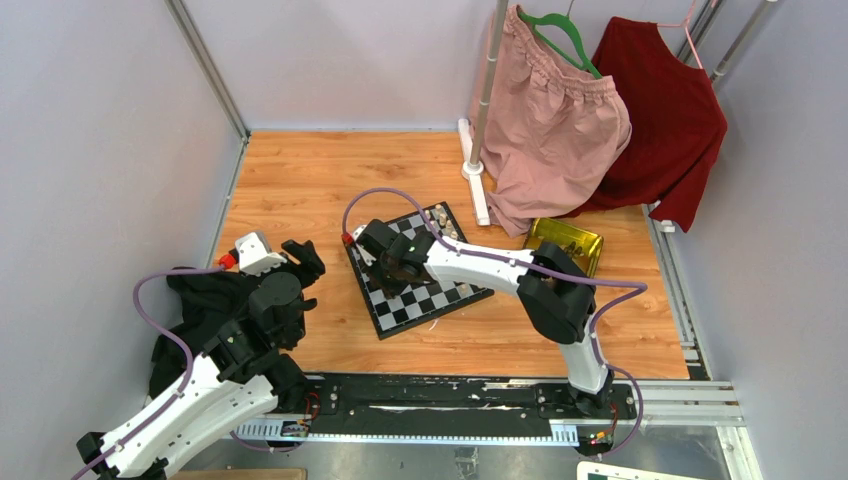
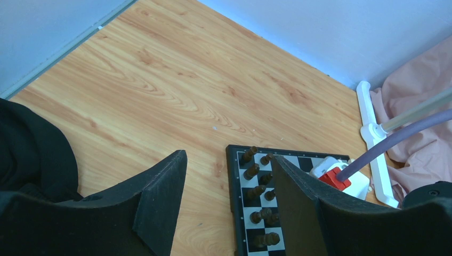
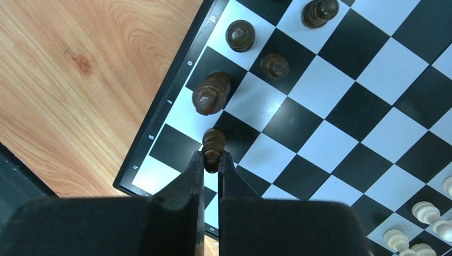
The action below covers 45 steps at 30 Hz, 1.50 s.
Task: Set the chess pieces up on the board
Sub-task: Pick up the chess piece from the chessboard, then place the chess piece on the chessboard.
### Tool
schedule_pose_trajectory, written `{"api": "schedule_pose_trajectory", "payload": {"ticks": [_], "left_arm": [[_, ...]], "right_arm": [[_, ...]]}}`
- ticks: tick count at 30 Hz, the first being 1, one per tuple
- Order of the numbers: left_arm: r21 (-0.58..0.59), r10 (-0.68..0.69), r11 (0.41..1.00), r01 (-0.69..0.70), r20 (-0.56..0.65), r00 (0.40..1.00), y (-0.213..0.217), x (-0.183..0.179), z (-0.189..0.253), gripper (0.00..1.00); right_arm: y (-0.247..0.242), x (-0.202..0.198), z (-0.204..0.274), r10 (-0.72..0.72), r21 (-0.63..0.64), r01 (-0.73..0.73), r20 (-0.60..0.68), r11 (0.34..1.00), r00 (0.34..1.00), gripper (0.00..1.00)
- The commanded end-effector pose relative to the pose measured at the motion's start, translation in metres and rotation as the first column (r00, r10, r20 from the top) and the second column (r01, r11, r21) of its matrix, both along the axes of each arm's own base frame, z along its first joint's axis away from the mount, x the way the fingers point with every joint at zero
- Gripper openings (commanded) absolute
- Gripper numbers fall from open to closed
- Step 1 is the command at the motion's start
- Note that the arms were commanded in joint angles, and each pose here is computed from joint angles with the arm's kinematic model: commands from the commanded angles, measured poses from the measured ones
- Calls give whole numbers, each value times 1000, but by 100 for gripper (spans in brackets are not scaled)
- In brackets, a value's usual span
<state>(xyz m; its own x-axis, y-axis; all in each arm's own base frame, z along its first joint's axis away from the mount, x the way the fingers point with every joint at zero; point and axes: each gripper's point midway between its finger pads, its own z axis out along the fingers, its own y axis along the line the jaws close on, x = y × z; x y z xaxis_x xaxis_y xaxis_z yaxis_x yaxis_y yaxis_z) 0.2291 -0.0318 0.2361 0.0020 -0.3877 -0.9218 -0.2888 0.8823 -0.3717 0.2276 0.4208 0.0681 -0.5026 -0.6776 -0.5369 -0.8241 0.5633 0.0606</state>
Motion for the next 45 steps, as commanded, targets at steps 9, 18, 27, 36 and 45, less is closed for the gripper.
{"api": "schedule_pose_trajectory", "payload": {"ticks": [9, 18, 27, 36, 45], "left_arm": [[-10, 43, 999, -43, 15, 999, 7, -1, 0, 65], [-10, 46, 999, -45, 18, 999, 8, -1, 1, 65], [-11, 46, 999, -45, 19, 999, 8, -2, 0, 65], [-13, 47, 999, -47, 21, 999, 9, -3, -1, 65], [-17, 47, 999, -47, 22, 999, 9, -3, -1, 65]], "right_arm": [[19, -10, 22, 40, 32, -41, 22, 999, 999, 0], [25, -12, 15, 52, 15, -52, 14, 999, 999, 0], [29, -15, 6, 59, -3, -59, 6, 998, 998, 0], [28, -15, 0, 62, -22, -62, 12, 998, 998, 7], [27, -16, 5, 68, -21, -67, 26, 998, 997, 34]]}}
